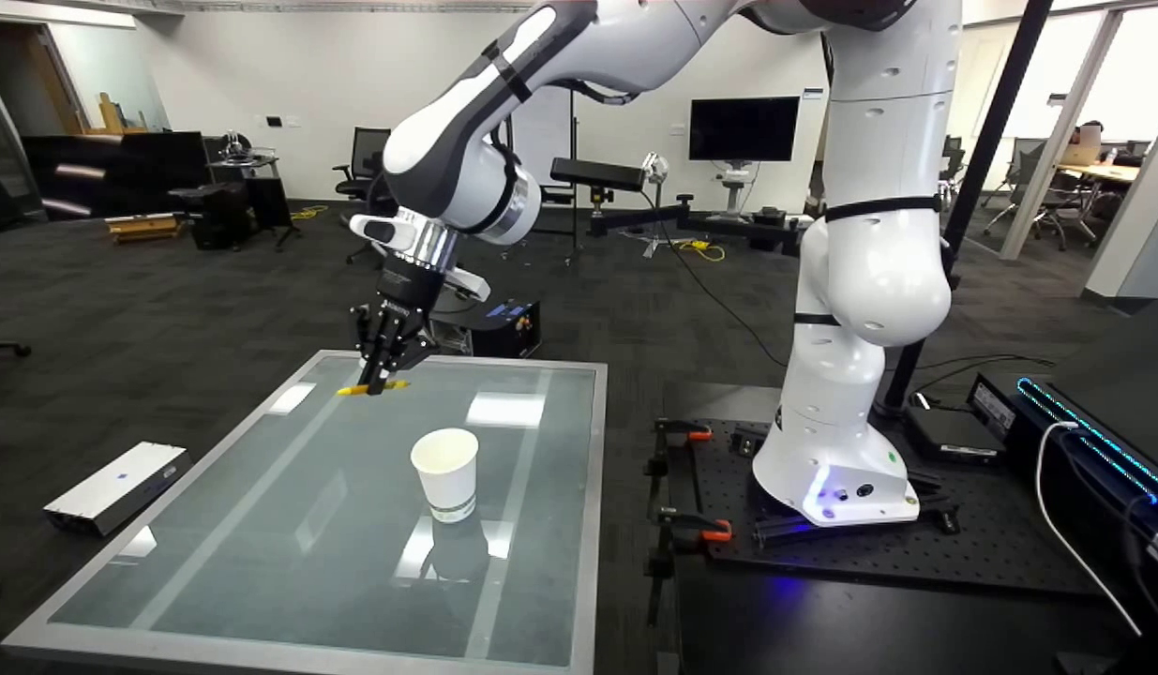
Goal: Put the yellow pen in the cup
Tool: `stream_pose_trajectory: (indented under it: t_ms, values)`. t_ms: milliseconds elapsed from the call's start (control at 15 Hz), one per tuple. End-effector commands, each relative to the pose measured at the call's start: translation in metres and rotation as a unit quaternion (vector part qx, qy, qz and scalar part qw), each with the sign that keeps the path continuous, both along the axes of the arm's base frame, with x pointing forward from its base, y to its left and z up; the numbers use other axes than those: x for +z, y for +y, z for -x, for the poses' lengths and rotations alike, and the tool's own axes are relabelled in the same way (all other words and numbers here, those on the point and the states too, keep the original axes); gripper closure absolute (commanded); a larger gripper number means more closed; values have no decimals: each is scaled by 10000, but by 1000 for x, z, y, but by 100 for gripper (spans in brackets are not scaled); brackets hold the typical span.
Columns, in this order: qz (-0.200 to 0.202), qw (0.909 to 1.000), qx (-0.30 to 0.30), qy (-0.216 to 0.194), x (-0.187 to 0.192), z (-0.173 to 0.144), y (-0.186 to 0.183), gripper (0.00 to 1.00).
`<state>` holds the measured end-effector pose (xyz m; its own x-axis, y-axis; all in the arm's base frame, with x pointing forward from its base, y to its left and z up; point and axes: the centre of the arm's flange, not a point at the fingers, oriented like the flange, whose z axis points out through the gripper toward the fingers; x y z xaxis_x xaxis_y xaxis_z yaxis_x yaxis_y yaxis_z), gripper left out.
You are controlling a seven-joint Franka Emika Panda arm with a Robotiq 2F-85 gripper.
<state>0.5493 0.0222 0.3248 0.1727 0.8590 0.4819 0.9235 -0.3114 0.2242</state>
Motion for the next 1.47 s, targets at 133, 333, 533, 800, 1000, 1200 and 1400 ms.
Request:
stream_pose_trajectory:
  t_ms: [133, 333, 533, 800, 1000, 1200, 1400]
  values:
    - [-626, 9963, 580, -50, -6, -3, -6, 97]
    - [-930, 9928, 757, 11, -9, -1, -8, 97]
    - [-1194, 9891, 862, 98, -12, 2, -11, 97]
    - [-1552, 9825, 1007, 209, -19, 4, -15, 97]
    - [-1779, 9772, 1128, 265, -23, 6, -18, 97]
    - [-2009, 9704, 1296, 348, -28, 7, -20, 97]
    - [-2188, 9640, 1457, 396, -33, 8, -22, 97]
